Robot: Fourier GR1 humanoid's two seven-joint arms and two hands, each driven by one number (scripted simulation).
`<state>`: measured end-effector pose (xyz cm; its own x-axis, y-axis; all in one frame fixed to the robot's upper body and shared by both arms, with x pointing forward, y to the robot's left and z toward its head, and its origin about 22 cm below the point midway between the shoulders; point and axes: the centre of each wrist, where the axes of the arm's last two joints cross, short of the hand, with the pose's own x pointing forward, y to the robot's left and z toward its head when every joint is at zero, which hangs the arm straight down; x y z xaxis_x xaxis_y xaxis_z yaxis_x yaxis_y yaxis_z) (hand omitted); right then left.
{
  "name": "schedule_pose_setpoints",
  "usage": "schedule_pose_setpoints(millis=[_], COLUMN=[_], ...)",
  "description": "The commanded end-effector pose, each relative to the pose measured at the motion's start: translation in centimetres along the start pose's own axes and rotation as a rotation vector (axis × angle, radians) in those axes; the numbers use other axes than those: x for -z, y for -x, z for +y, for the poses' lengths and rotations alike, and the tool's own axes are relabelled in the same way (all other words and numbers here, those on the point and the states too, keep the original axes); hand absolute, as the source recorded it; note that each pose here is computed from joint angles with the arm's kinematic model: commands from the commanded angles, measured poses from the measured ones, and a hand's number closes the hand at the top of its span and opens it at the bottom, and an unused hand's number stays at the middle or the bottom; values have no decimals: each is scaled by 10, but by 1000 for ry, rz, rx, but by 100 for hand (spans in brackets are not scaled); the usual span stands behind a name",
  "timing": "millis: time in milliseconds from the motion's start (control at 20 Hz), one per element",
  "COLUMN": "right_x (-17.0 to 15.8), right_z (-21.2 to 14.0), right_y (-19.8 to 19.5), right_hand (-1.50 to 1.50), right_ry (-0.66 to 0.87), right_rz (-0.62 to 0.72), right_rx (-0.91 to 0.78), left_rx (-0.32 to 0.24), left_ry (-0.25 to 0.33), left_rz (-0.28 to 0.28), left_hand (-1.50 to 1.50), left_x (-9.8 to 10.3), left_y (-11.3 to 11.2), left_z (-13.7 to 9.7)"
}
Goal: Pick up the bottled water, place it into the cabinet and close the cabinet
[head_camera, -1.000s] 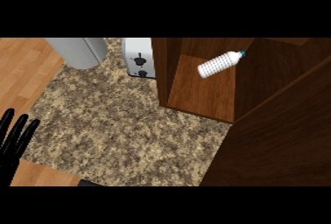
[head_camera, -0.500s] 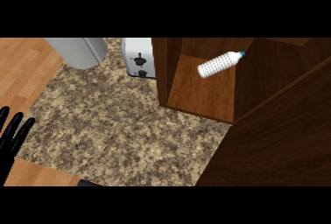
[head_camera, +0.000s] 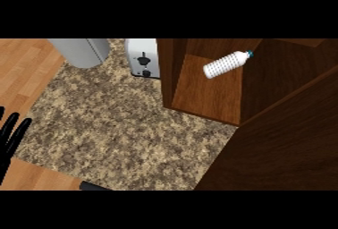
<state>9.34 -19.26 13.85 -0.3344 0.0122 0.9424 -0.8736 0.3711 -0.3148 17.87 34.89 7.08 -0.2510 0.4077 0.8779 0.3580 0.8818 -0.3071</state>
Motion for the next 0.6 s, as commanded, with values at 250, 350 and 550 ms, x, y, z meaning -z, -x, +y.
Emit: schedule_pose_setpoints(millis=[250,350,550], right_x=[17,16,16], right_z=[13,9,-1], right_y=[9,10,13], right_hand=[150,150,150], right_ry=[-20,25,99], right_rz=[-79,-78,-42], right_rx=[205,194,153], left_rx=[-5,5,6], left_ry=[29,37,36], left_rz=[-11,-21,-21], left_hand=[-150,-150,-150], left_x=[4,9,9], left_y=[-4,-8,-8], left_z=[2,3,6])
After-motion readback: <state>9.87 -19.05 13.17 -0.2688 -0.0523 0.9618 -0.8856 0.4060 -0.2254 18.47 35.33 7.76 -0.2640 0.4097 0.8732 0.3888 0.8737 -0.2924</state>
